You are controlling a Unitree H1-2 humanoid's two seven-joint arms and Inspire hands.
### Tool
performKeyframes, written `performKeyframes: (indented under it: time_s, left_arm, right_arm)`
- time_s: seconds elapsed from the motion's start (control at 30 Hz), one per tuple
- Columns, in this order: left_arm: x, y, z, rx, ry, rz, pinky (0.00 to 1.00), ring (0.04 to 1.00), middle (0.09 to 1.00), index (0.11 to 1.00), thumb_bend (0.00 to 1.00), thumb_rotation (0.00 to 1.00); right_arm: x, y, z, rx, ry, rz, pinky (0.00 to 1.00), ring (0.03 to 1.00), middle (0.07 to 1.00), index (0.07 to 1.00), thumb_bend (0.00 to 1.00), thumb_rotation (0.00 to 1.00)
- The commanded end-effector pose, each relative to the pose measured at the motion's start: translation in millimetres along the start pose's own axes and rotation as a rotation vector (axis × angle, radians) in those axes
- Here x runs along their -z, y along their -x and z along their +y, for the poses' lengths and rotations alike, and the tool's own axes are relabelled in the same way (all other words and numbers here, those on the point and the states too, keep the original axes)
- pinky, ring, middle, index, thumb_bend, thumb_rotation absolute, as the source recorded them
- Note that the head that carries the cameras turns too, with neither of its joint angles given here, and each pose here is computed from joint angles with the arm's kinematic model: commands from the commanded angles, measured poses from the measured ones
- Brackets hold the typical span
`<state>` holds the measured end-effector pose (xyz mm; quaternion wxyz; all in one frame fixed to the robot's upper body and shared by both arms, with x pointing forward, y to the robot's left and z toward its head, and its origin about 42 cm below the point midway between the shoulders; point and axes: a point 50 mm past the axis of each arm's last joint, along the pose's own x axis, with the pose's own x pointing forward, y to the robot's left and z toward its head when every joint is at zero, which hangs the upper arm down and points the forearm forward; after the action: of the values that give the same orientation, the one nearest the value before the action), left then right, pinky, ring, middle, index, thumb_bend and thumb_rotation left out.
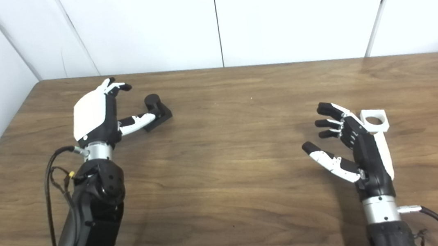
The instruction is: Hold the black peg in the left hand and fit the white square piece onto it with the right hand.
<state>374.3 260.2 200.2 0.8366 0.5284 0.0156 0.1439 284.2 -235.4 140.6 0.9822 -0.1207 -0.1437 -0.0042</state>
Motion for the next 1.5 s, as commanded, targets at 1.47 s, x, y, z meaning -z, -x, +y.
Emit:
performKeyframes:
  time_s: [1.47]
  left_arm:
    - [11.5, -67.6, -21.1, 0.105, -0.133, 0.005, 0.98, 0.988, 0.946, 0.623, 0.84, 0.29]
  right_arm:
    - [12.3, 17.6, -3.9, 0.016, 0.042, 0.028, 0.61, 0.716, 0.791, 0.788, 0.55, 0.34]
